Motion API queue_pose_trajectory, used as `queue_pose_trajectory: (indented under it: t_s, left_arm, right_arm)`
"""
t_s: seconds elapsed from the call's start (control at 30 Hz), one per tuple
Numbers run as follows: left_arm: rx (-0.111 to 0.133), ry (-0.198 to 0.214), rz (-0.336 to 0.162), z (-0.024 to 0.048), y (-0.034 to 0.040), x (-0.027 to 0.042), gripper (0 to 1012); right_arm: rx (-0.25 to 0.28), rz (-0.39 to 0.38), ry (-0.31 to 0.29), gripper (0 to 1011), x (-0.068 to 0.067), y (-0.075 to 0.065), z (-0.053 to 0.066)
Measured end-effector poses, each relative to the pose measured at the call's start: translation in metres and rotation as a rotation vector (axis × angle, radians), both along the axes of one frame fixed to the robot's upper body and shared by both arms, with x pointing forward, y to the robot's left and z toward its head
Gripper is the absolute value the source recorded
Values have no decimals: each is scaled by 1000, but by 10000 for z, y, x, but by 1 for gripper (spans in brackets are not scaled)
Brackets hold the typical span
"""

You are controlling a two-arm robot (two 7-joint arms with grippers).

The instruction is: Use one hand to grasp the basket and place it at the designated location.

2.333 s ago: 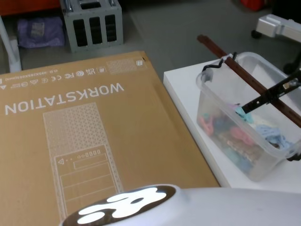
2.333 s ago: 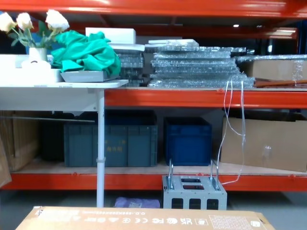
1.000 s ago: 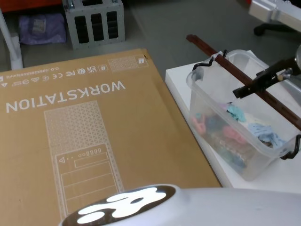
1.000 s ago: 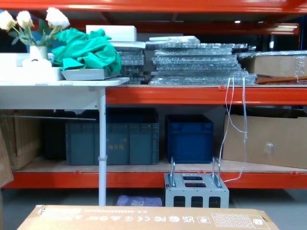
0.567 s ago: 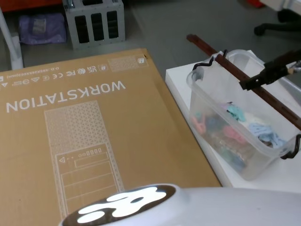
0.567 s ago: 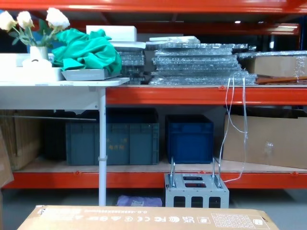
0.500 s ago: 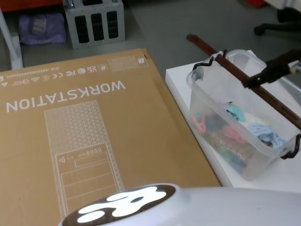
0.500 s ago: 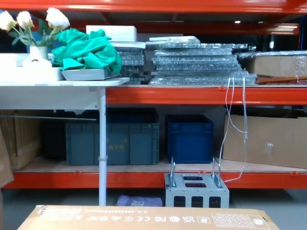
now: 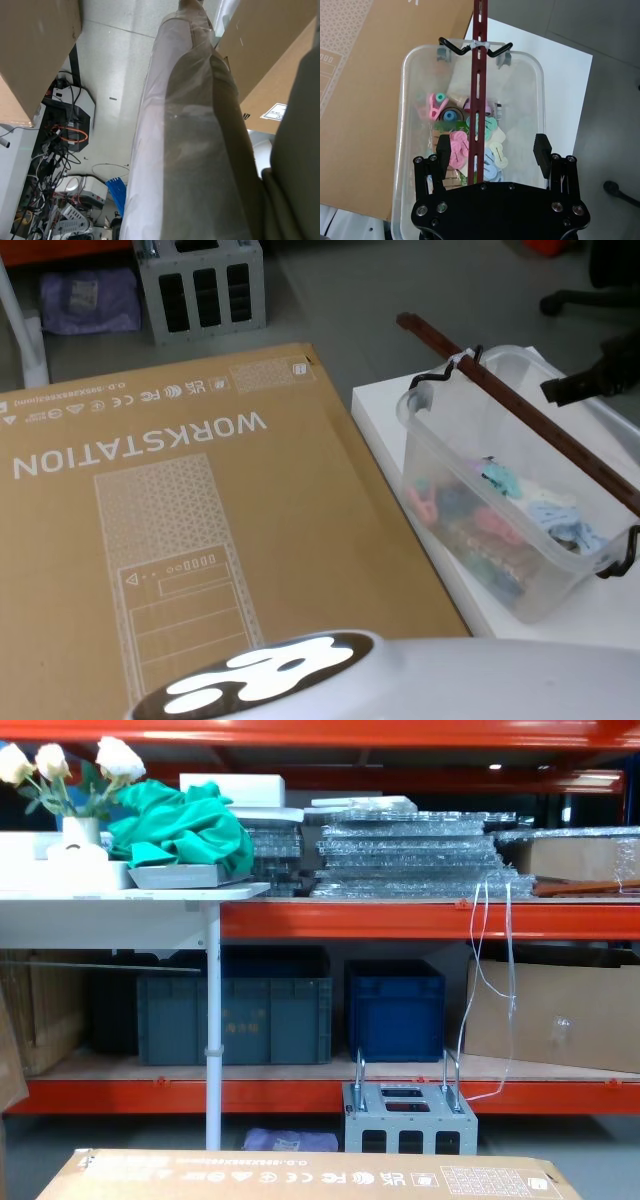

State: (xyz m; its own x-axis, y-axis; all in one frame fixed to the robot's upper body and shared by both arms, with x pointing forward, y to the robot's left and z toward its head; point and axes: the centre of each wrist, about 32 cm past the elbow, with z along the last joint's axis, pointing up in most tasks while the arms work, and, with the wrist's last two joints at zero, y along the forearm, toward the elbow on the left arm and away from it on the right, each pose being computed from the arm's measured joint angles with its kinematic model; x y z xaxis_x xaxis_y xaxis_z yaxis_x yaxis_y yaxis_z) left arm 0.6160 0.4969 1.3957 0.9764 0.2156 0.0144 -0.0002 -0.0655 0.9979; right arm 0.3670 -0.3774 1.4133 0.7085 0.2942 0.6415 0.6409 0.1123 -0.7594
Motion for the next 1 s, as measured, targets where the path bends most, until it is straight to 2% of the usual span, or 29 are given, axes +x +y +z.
queue_pose_trajectory:
  t_s: [0.6,0.73,0.77,0.93,0.97,1.0]
  left_arm:
    - [0,0,0,0,0,0,0]
    - [0,0,0,0,2,-1,0]
    - [0,0,0,0,1,0,0]
    - [0,0,0,0,1,0,0]
    - [0,0,0,0,0,0,0]
    - [0,0,0,0,0,0,0]
  right_arm:
    - [4,-7,10,1000,13,-11,-8]
    - [17,34,5,1000,9,-298,-40]
    - [12,55,-3,1000,6,-445,-45]
    - [-19,99,-9,1001,7,-681,-40]
    - [-19,99,-9,1001,7,-681,-40]
    - [-48,107,-14,1000,12,-754,-47]
